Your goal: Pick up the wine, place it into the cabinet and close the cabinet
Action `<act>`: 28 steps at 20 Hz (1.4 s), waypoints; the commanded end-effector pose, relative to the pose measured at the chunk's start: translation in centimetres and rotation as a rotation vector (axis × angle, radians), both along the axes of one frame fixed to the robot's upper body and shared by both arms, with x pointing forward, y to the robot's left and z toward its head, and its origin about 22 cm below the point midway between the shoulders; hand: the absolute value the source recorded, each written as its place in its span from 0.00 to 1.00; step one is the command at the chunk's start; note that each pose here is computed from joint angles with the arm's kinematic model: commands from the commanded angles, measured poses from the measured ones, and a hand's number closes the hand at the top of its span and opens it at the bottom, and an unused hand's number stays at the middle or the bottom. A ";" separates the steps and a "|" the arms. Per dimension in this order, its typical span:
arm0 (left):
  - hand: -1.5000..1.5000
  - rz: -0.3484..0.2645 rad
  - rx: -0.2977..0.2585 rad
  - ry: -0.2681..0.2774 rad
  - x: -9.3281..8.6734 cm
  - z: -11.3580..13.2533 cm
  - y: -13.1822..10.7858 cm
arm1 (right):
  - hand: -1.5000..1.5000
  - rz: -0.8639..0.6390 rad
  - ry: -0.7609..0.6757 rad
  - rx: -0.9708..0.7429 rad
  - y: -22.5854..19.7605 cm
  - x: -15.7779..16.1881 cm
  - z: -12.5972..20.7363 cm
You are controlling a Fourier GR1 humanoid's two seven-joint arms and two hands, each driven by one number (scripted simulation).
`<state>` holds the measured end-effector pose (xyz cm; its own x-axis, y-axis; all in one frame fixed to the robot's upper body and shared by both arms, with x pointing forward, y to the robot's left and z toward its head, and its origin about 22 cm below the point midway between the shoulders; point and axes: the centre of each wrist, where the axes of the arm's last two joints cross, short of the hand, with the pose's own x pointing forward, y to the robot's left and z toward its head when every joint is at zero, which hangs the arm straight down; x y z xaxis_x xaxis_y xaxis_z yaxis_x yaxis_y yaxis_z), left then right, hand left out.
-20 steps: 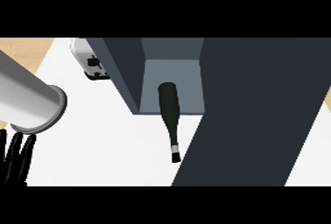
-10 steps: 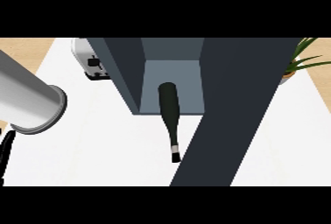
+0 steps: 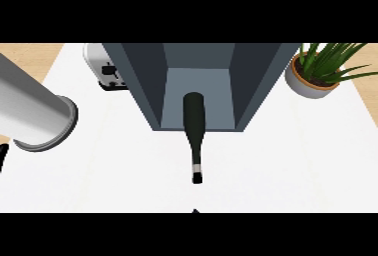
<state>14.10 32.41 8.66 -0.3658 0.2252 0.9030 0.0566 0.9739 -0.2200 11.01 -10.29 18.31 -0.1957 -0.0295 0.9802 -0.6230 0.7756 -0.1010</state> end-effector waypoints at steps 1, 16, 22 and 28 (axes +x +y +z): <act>0.00 -0.029 -0.022 0.013 -0.2 0.3 0.1 | 1.00 0.070 -0.072 0.041 4.3 -0.2 0.6; 0.00 -0.030 -0.054 0.005 1.7 0.8 -2.4 | 1.00 0.050 -0.045 0.070 9.2 7.3 5.9; 0.00 -0.010 -0.061 -0.003 2.4 2.0 -2.2 | 1.00 -0.030 -0.104 0.021 12.5 13.4 7.2; 0.00 -0.026 -0.055 0.003 2.1 0.5 -2.8 | 1.00 -0.121 -0.200 -0.036 12.8 17.9 10.7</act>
<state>16.64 30.49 9.40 -0.3631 0.2751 0.8902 0.0712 0.9608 -0.2679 26.25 2.02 26.64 -0.3597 0.0217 0.9328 -0.5419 0.8090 -0.2278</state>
